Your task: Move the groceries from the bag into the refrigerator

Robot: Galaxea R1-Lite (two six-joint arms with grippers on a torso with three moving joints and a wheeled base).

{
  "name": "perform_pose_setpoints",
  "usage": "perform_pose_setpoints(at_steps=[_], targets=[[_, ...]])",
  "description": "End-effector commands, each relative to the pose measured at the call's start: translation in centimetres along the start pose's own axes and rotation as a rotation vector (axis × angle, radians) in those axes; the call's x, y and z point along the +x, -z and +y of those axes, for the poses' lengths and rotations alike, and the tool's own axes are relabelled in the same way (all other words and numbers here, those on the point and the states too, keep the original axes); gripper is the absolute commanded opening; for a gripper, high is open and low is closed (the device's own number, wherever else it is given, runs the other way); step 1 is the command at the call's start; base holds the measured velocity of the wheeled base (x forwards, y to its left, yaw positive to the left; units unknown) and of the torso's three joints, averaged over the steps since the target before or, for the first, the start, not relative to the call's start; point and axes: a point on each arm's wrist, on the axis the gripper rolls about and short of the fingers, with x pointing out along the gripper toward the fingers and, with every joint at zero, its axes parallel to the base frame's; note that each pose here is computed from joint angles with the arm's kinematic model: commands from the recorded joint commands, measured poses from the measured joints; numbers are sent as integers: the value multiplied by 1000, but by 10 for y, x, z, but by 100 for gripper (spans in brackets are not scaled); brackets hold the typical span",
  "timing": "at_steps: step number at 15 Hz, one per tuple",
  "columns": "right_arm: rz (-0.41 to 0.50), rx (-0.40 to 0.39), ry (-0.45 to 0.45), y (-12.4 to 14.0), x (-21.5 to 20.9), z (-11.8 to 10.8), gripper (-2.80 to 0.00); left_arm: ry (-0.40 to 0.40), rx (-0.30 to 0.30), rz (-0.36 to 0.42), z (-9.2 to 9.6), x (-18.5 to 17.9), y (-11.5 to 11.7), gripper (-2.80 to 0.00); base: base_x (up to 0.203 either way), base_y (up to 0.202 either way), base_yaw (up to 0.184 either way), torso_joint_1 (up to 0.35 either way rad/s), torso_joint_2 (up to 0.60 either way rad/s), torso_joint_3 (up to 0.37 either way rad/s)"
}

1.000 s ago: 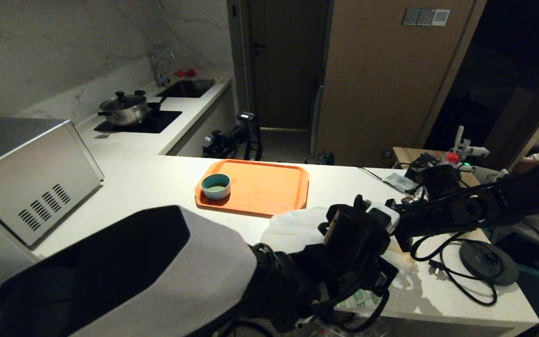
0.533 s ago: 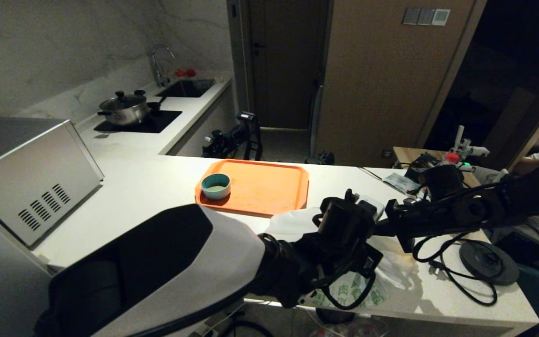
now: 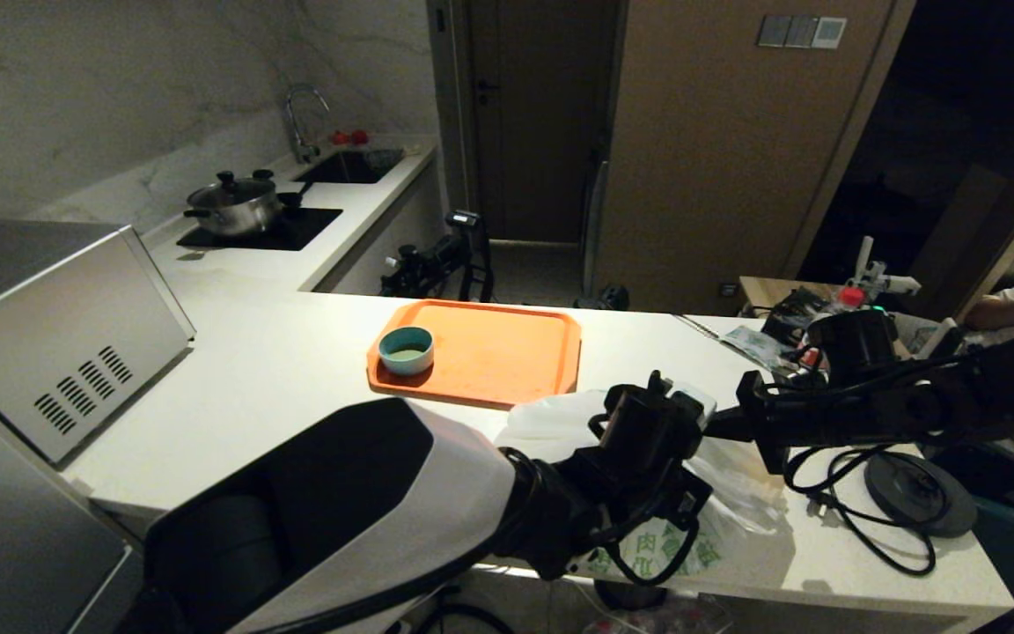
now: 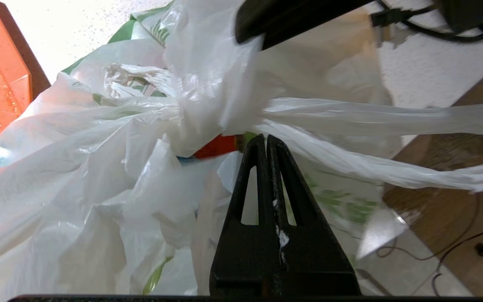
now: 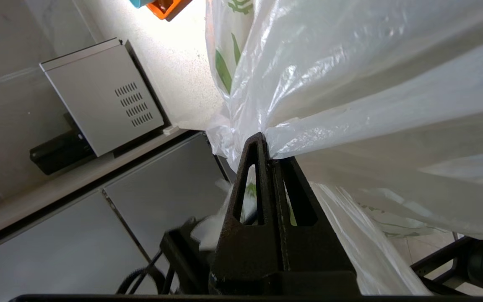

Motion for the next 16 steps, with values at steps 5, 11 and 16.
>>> perform_pose_setpoints(at_steps=[5,11,16], targets=[[-23,-28,-40,8,-12,2,-280,-33,-5,13,14,22,3,-280,0,0,0,0,0,0],[-30,-12,-34,8,-17,-5,-280,-78,-19,33,33,34,10,-280,0,0,0,0,0,0],[-26,-2,-30,8,-18,-9,-280,-141,-37,13,52,37,3,-280,0,0,0,0,0,0]])
